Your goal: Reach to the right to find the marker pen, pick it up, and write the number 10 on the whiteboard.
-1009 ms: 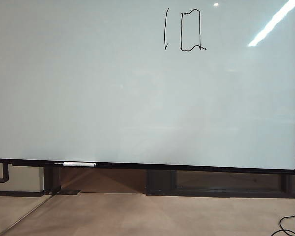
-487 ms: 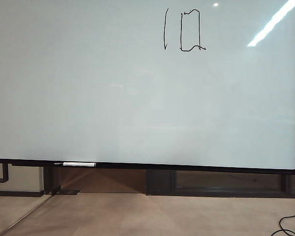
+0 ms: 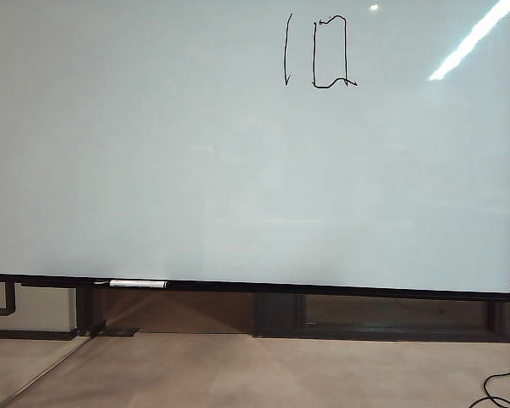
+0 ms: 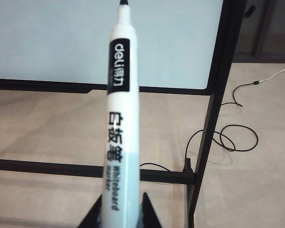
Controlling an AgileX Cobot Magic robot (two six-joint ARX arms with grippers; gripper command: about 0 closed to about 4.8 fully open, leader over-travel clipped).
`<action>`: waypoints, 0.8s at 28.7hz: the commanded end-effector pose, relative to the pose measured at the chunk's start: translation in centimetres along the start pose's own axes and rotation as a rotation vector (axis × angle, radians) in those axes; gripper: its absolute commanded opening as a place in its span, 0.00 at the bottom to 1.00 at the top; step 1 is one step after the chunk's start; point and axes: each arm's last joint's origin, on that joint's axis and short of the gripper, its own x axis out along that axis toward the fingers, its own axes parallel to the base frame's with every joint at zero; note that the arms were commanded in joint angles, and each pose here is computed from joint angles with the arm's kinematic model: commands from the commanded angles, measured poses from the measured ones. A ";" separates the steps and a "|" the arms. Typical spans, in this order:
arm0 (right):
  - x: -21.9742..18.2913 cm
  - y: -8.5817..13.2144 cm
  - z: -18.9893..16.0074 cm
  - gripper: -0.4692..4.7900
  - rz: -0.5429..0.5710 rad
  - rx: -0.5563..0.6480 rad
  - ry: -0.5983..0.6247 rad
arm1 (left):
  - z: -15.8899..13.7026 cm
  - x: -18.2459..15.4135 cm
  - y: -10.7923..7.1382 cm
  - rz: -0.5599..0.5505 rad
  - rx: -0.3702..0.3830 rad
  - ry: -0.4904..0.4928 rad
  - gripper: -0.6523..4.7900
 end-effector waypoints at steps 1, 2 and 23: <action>0.0 0.0 0.0 0.09 0.002 0.003 -0.009 | 0.1 0.0 0.0 -0.004 -0.004 -0.008 0.11; 0.0 0.0 0.0 0.09 0.001 0.003 -0.009 | 0.1 0.0 0.0 -0.005 -0.004 -0.008 0.11; 0.0 0.0 0.5 0.09 -0.020 0.023 -0.073 | 0.1 0.0 0.0 -0.004 -0.004 -0.008 0.11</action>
